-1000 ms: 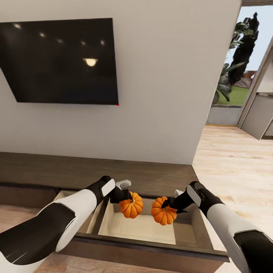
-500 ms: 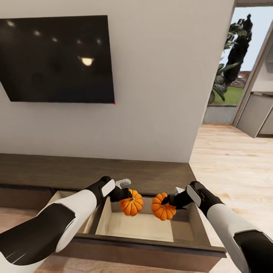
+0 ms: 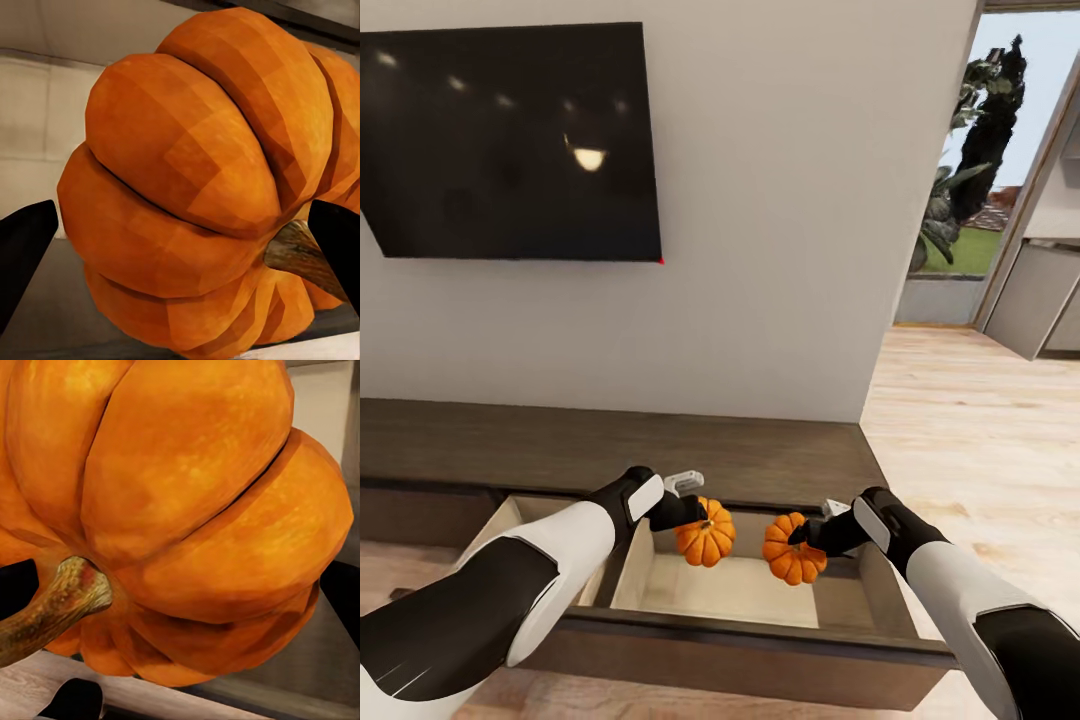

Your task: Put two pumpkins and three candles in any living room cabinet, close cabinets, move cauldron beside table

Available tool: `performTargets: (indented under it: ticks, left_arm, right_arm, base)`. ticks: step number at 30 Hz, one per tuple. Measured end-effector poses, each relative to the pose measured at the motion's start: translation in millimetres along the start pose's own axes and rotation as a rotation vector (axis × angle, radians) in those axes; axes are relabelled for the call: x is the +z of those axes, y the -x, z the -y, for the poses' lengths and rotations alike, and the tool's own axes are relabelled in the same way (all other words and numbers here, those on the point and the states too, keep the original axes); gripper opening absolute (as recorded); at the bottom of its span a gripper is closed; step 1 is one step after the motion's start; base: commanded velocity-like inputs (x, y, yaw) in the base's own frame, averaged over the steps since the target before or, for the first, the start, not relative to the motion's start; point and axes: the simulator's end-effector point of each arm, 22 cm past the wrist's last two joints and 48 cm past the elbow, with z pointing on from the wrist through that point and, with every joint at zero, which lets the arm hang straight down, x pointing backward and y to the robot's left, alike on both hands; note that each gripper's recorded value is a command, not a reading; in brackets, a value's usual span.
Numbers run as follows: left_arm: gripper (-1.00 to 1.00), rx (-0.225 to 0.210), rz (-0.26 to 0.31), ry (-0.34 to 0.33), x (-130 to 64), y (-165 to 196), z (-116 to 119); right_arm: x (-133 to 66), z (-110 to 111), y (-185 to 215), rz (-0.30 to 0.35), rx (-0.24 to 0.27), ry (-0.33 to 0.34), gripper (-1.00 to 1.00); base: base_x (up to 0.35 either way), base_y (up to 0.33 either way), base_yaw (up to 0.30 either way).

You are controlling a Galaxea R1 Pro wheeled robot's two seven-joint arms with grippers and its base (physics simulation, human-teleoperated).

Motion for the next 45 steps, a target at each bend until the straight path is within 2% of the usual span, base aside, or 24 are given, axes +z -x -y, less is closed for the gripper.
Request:
performTargets:
  ticks: [14,15,18,23,30,45]
  left_arm:
    - [-1.0,-0.004,0.008,-0.008,28.6,-15.1,-10.0]
    - [-1.0,0.001,0.007,-0.009,31.0,-16.4,-10.6]
    - [-1.0,0.054,0.005,0.02,36.5,-19.6,-19.2]
    - [-1.0,0.08,-0.004,-0.007,40.3,-22.5,-14.5]
    - [-1.0,0.085,-0.015,-0.012,45.0,-25.9,-15.1]
    - [-1.0,0.079,-0.028,-0.015,51.9,-31.0,-17.4]
  right_arm:
    - [29.6,13.5,-15.2,-0.008,0.002,-0.002,-1.0]
    - [32.1,14.6,-16.5,-0.009,0.002,-0.002,-1.0]
    - [37.8,17.5,-19.5,-0.013,0.003,-0.004,-1.0]
    - [41.3,18.8,-21.5,-0.02,0.007,-0.003,-1.0]
    - [45.7,21.0,-24.3,-0.029,0.01,-0.005,-1.0]
    - [52.4,24.2,-28.2,-0.039,0.015,-0.007,-1.0]
  base:
    - [0.0,0.0,0.038]
    - [0.0,0.0,0.077]
    - [0.0,0.0,0.077]
    - [0.003,0.0,0.078]
    - [0.215,0.0,0.031]
    - [0.014,0.0,-0.037]
